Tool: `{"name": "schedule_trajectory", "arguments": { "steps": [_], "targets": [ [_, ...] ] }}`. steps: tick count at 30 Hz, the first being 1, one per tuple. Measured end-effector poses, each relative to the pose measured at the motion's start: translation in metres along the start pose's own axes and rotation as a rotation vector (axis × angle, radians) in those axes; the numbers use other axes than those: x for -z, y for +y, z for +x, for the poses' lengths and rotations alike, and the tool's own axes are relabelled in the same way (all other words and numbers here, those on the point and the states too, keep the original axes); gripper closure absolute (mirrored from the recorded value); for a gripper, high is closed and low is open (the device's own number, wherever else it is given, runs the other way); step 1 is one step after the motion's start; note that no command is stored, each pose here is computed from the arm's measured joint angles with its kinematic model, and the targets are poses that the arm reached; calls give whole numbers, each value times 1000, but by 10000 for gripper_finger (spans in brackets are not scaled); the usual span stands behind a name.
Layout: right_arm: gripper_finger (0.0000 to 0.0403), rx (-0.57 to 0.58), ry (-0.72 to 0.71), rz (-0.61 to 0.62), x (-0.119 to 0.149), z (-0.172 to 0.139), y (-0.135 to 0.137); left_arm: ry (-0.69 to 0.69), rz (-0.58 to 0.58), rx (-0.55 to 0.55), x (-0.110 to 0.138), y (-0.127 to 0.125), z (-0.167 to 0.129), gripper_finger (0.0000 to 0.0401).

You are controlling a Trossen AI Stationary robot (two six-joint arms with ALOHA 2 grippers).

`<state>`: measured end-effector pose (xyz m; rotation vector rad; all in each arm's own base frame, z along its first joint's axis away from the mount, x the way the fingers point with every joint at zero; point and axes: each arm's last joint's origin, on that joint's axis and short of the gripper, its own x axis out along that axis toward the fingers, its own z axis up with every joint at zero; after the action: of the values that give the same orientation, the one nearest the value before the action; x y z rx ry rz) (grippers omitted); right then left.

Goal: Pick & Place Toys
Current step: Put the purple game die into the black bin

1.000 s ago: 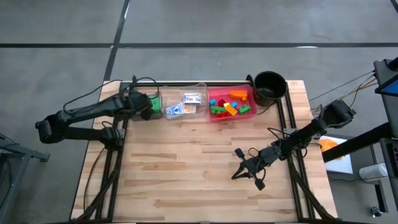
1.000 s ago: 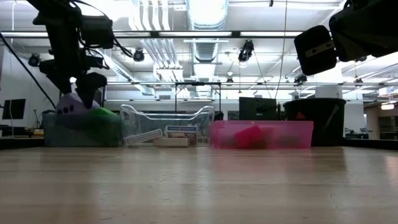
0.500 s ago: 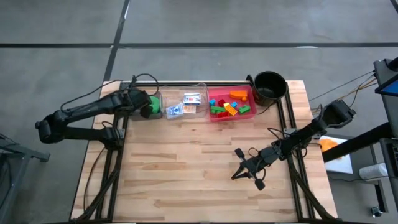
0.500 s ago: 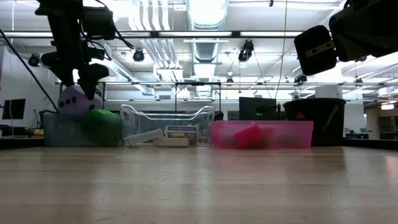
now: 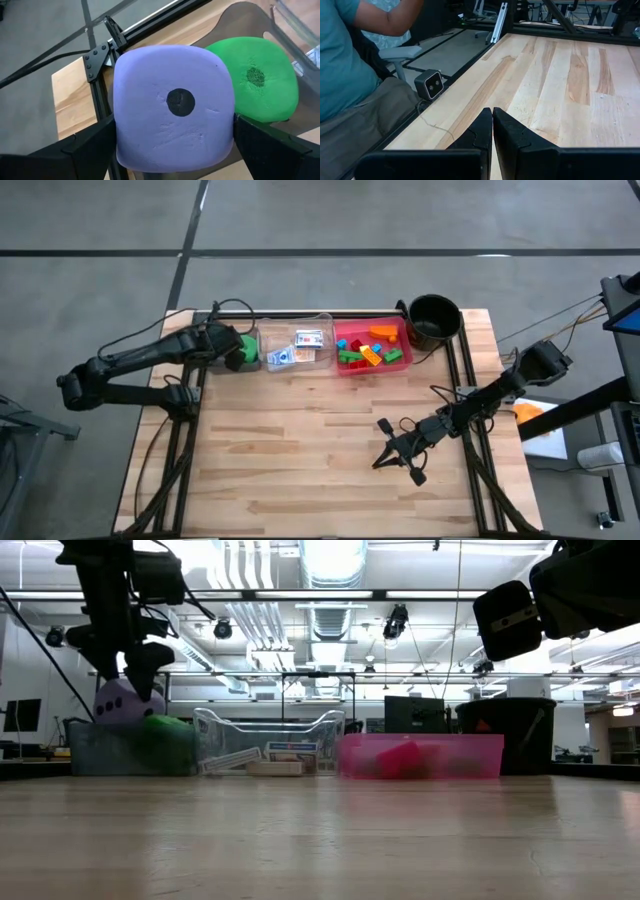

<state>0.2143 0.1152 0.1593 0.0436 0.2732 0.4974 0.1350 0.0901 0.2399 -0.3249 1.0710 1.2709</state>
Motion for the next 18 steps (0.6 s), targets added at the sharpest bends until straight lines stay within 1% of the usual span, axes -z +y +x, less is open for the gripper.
{"name": "schedule_trajectory", "arguments": {
  "steps": [3, 6, 9, 13, 18],
  "targets": [
    [385, 0, 0, 0, 0, 0, 0, -5, -2, -2, 0, 0, 0, 27],
    [385, 0, 0, 0, 0, 0, 0, -19, -4, -32, -1, 1, 0, 26],
    [385, 0, 0, 0, 0, 0, 0, -17, 0, -40, 0, 2, 0, 26],
    [385, 0, 0, 0, 0, 0, 0, -5, -7, -21, 0, 1, 0, 26],
    [385, 0, 0, 0, 0, 0, 0, 7, 14, -3, 1, 1, 0, 26]
  ]
}}
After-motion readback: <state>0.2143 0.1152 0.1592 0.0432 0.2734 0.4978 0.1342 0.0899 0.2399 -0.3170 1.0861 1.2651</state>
